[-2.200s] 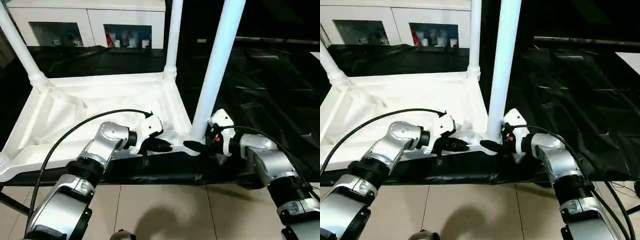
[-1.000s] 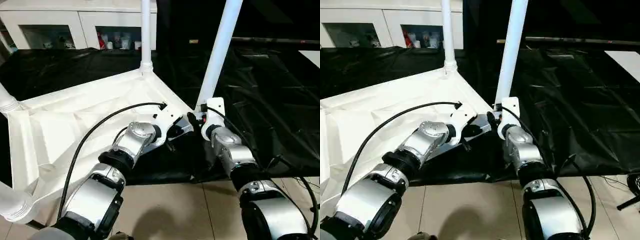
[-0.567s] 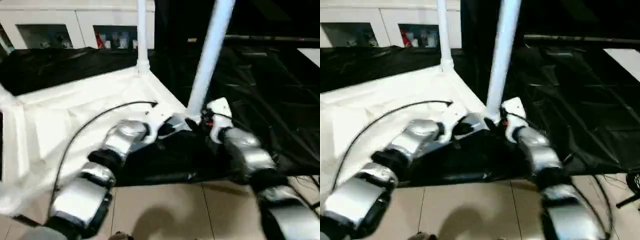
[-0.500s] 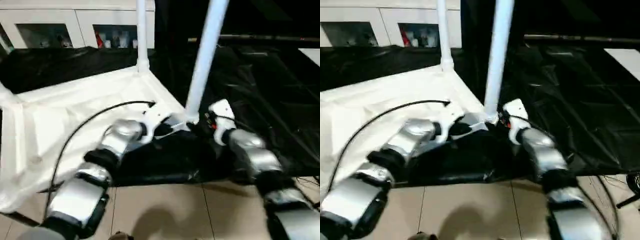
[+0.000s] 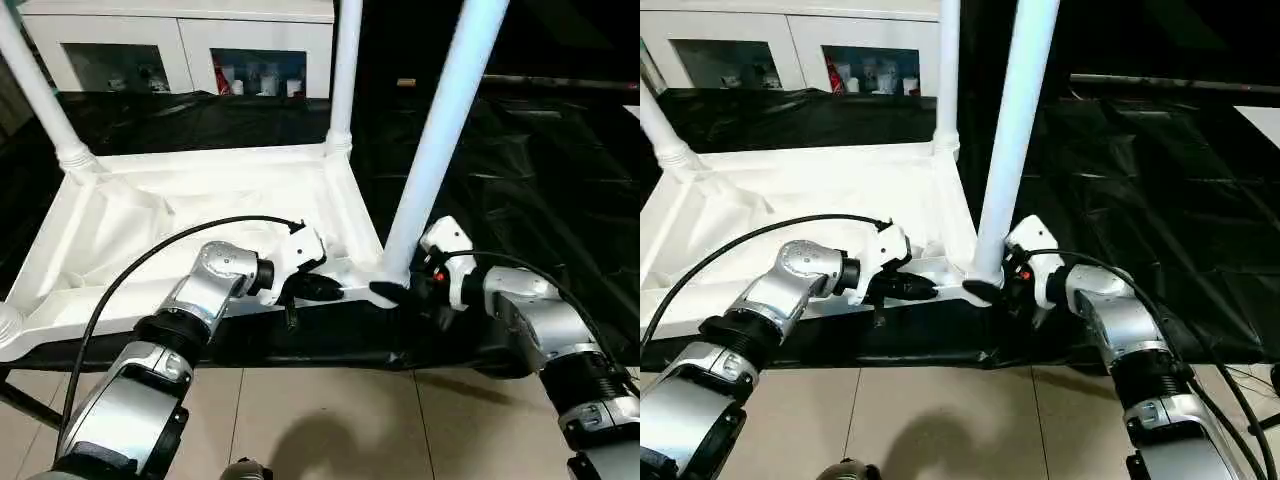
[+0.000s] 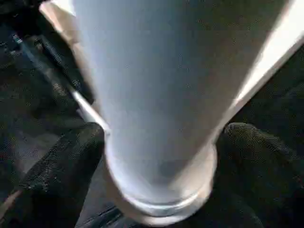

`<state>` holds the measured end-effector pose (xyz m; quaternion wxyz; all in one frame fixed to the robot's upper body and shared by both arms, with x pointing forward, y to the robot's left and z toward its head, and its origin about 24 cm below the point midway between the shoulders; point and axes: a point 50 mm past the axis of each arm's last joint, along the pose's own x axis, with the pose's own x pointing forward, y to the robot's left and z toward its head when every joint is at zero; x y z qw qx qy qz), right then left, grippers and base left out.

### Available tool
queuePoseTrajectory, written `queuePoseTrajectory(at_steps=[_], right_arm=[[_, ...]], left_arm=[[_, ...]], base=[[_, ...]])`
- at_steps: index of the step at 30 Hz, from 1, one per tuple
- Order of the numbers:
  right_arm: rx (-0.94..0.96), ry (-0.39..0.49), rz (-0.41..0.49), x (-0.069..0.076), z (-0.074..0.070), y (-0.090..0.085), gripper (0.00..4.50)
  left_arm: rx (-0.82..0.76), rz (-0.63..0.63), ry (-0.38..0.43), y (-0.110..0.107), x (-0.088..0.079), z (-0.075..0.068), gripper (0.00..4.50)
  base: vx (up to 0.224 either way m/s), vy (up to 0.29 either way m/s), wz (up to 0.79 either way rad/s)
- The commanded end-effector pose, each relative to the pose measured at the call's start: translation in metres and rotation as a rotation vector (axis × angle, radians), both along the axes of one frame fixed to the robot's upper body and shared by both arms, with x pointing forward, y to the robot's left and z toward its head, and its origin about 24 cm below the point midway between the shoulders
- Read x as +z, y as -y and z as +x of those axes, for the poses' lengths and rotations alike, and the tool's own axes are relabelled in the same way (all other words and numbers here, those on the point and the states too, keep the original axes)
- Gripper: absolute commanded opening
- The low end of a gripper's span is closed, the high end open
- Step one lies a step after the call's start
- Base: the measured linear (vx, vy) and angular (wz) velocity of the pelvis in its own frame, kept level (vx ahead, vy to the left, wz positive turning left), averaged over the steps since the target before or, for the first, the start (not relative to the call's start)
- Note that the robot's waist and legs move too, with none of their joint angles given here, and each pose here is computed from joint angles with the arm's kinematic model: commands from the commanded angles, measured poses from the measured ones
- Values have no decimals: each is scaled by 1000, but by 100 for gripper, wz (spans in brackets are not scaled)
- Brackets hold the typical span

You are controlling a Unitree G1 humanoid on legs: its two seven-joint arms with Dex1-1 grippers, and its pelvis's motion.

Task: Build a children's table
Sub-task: Rotate leg to tighten

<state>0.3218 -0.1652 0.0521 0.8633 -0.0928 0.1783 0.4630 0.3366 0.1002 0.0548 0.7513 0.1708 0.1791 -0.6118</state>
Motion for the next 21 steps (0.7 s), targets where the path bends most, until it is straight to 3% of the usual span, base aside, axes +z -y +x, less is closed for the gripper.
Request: queuePoseTrajectory(at_steps=[1,16,21], right_arm=[[17,7,-17,2,0,0,420],[19,-9,16,0,0,-5,297],[-20,-42,26,-11,-2,-7,275]], left_arm=[[-48,-71,13,8,8,-3,0],[-51,-59,-1,5,7,-5,0],[-42,-49,-14,4,4,-6,0]], base=[[0,0,0],[0,0,0],[0,0,0]])
